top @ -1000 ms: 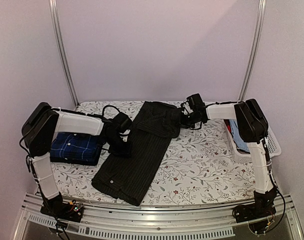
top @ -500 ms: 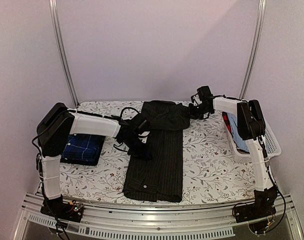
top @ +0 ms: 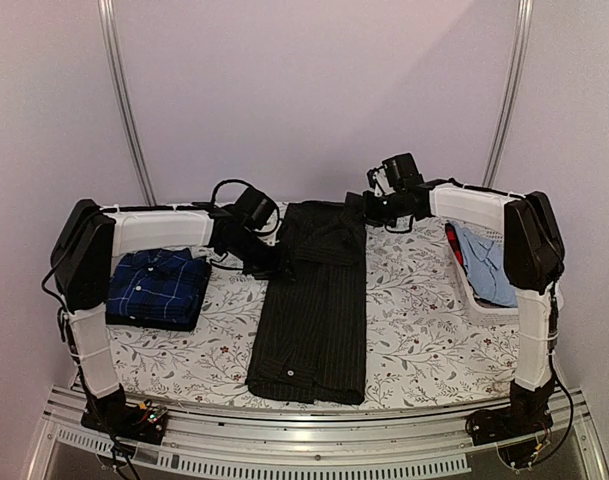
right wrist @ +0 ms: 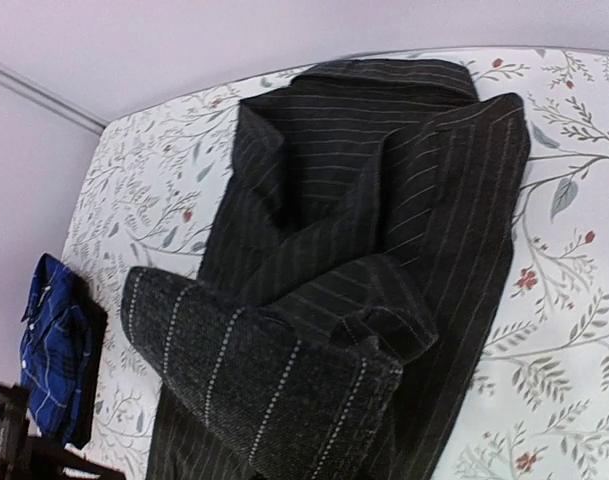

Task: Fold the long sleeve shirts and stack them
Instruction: Fold the 1/3-folded shirt at the center of the board.

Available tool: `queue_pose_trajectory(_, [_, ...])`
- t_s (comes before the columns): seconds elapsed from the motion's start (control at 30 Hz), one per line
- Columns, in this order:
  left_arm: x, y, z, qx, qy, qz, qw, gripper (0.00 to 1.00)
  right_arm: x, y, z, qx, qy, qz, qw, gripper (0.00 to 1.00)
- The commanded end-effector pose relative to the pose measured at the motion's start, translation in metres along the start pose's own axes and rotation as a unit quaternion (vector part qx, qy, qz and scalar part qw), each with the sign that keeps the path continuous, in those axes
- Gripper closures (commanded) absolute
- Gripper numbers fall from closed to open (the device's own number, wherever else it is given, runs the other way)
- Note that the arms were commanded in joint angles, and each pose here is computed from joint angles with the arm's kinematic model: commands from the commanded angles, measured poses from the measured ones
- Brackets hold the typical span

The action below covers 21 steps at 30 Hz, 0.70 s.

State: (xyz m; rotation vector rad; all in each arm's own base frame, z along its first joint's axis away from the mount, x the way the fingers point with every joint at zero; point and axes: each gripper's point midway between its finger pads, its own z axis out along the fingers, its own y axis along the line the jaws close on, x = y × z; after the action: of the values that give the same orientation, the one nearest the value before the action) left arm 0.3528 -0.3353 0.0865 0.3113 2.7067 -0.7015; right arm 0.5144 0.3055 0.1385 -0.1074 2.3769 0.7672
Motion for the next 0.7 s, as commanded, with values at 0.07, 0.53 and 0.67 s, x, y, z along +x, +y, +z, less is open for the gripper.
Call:
queue_pose_trajectory(0.07, [-0.034,-0.002,-0.008,0.041,-0.023,0.009,0.999,0.64,0.045,0.064,-0.041,-0.048,-0.048,0.045,0.997,1.00])
queue_pose_trajectory(0.53, [-0.030,0.001,0.011,0.075,-0.002,-0.003,0.997,0.58,0.146,0.065,-0.087,-0.070,-0.026,0.053,0.996,0.58])
queue_pose_trajectory(0.67, [-0.025,0.005,0.015,0.071,0.008,-0.004,0.997,0.57,0.158,0.059,-0.100,-0.045,-0.015,0.011,0.999,0.36])
